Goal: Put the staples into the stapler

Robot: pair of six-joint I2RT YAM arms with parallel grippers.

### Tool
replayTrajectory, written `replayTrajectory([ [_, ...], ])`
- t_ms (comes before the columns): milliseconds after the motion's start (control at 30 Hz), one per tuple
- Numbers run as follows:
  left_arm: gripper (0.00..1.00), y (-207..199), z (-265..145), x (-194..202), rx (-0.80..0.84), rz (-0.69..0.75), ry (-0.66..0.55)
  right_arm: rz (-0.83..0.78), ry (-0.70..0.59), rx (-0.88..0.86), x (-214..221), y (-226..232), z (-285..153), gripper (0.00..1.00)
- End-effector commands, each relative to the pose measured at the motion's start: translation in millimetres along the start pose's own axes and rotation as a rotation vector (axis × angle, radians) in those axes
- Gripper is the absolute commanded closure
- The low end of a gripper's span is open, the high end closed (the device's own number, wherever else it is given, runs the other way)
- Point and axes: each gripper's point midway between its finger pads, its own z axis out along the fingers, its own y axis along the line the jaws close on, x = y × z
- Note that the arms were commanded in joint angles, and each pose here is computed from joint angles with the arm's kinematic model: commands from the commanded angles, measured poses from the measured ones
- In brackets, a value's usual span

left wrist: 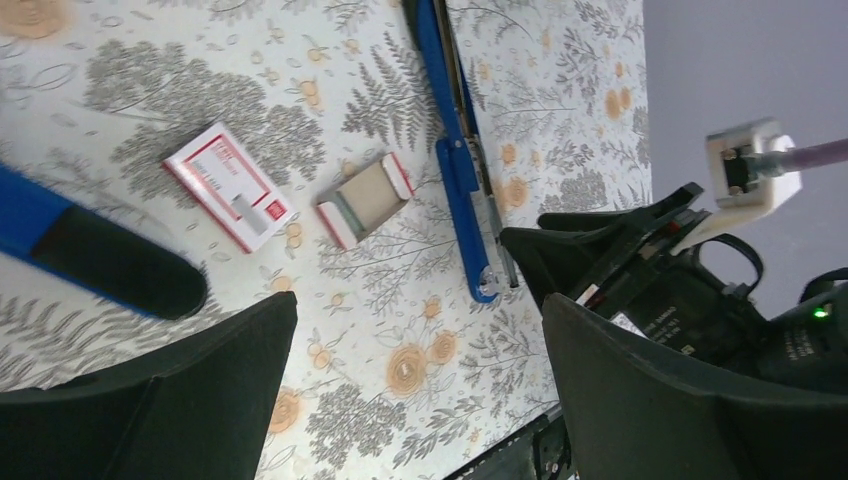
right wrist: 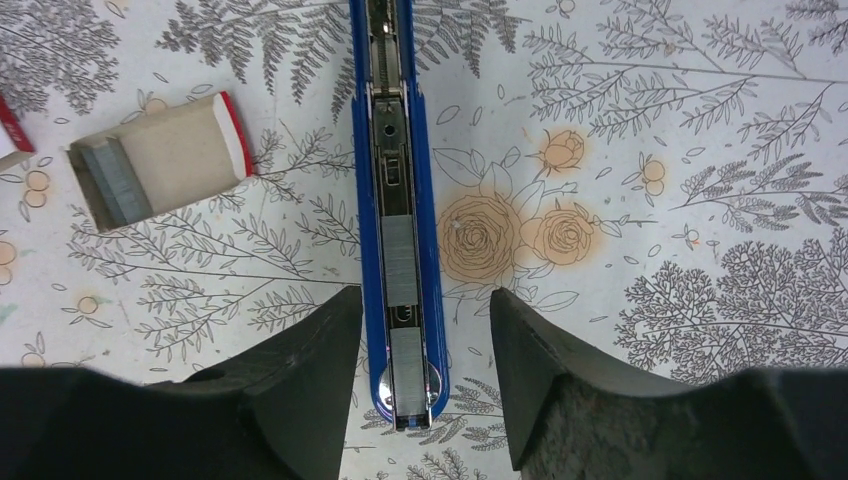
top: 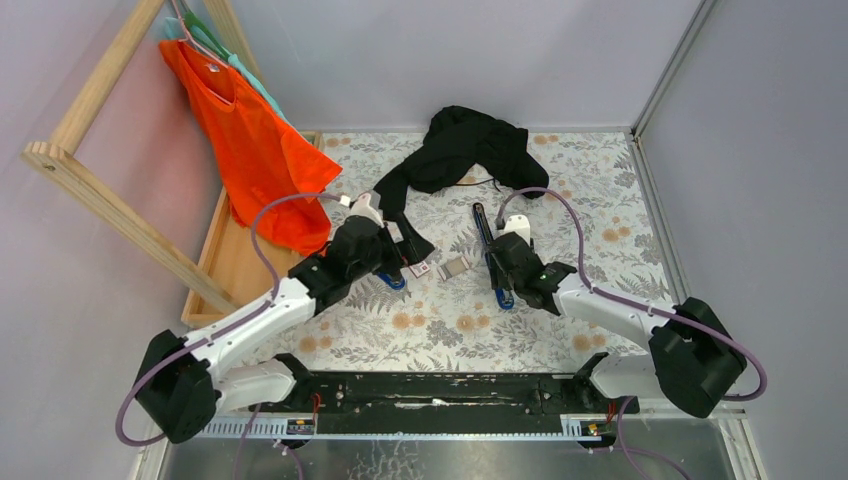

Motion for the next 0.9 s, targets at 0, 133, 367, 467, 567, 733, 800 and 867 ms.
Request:
replayTrajectory([
  [0, 0.00, -40.8, 13.9, -12.3, 0.142, 0.038, 0.000, 0.047, 0.024, 0.004, 4.4, 1.0, 6.9, 0.45],
  [133, 0.00, -48.4, 32.7, -6.7, 0.174, 0.045, 0.037, 0.062, 0.033, -0.009, 10.2, 4.7, 13.6, 0.49],
  [367, 0.01, -63.2, 65.0, 3.0, 0.230, 0.074, 0.113, 0.056, 0.084, 0.009, 25.0, 6.1, 27.4, 0.52],
  [467, 0.01, -65.1, 77.4, 4.8, 0.243, 0.064, 0.120, 0.051, 0.115, 0.005, 33.3, 6.2, 26.9, 0.63],
  [567, 0.01, -66.4, 90.4, 6.9, 0.246, 0.054, 0.135, 0.065, 0.099, -0.030, 33.1, 8.8, 21.4, 0.74],
  [733, 0.04, -71.2, 115.5, 15.0, 0.269, 0.021, 0.176, 0.042, 0.063, -0.061, 31.7, 8.0, 16.8, 0.92],
  [800, 0.05, -73.9, 125.0, 16.5, 0.278, 0.003, 0.187, 0.034, 0.050, -0.087, 29.0, 12.1, 16.1, 0.99],
  [867, 0.06, -75.3, 133.5, 18.3, 0.279, -0.010, 0.199, 0.040, 0.046, -0.131, 29.6, 19.1, 15.3, 1.00],
])
